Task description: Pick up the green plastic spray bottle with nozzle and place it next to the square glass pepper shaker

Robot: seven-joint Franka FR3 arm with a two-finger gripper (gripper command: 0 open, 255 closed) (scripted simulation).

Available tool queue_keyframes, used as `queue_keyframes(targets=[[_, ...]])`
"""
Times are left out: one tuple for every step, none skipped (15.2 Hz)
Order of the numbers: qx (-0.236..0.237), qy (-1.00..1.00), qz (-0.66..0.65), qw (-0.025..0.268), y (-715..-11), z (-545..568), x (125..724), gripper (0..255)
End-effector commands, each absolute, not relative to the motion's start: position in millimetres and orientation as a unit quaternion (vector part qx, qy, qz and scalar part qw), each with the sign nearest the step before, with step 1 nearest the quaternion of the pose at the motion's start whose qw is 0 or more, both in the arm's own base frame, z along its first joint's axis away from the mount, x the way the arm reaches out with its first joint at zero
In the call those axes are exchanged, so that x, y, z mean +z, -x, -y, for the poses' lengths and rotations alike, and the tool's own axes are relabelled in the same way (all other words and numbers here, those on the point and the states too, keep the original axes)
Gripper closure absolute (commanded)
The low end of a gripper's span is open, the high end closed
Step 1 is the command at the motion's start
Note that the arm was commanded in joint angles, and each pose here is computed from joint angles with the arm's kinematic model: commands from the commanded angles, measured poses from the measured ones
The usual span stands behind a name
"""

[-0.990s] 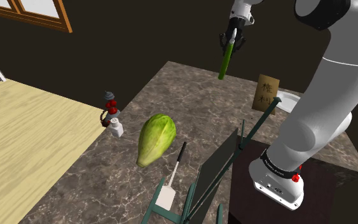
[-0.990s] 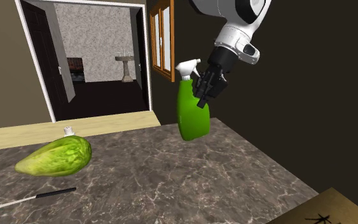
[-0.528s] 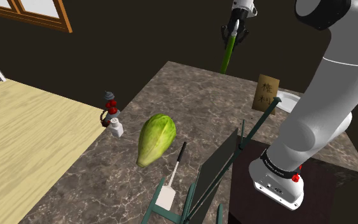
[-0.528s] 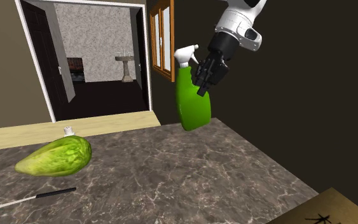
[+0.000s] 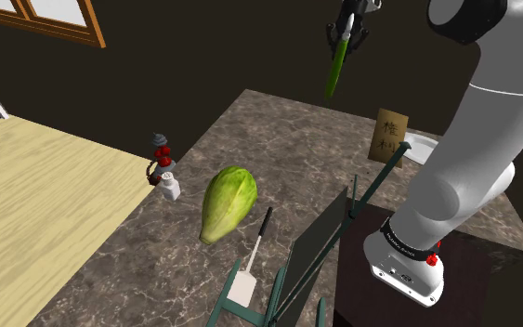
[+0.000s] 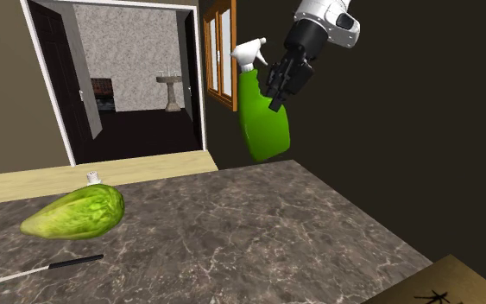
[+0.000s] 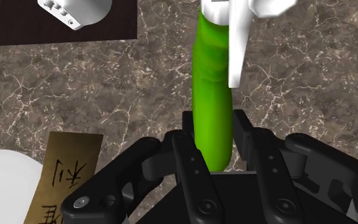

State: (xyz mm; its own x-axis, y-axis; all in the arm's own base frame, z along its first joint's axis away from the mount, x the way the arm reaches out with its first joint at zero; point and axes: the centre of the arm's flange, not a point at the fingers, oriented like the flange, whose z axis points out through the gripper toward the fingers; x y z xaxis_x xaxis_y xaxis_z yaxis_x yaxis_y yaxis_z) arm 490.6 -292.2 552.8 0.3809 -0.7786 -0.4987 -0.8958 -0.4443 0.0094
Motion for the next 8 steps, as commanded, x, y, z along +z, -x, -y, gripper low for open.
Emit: queue_keyframes(targets=[[0.222,0.82,-0.51,0.132,-489.7,292.5,564.6,255],[0.222,0.82,-0.51,0.132,-489.7,292.5,569.9,255],[0.222,0.82,-0.51,0.132,-489.7,292.5,575.2,255],[0.222,0.82,-0.51,0.132,-489.7,292.5,580.5,255],[0.222,0.82,-0.51,0.132,-489.7,292.5,585.7,255],[0.222,0.82,-0.51,0.132,-489.7,292.5,591.0,255],[0.222,0.82,-0.51,0.132,-489.7,292.5,596.3,255],[0.222,0.82,-0.51,0.132,-489.7,292.5,601.6,255]])
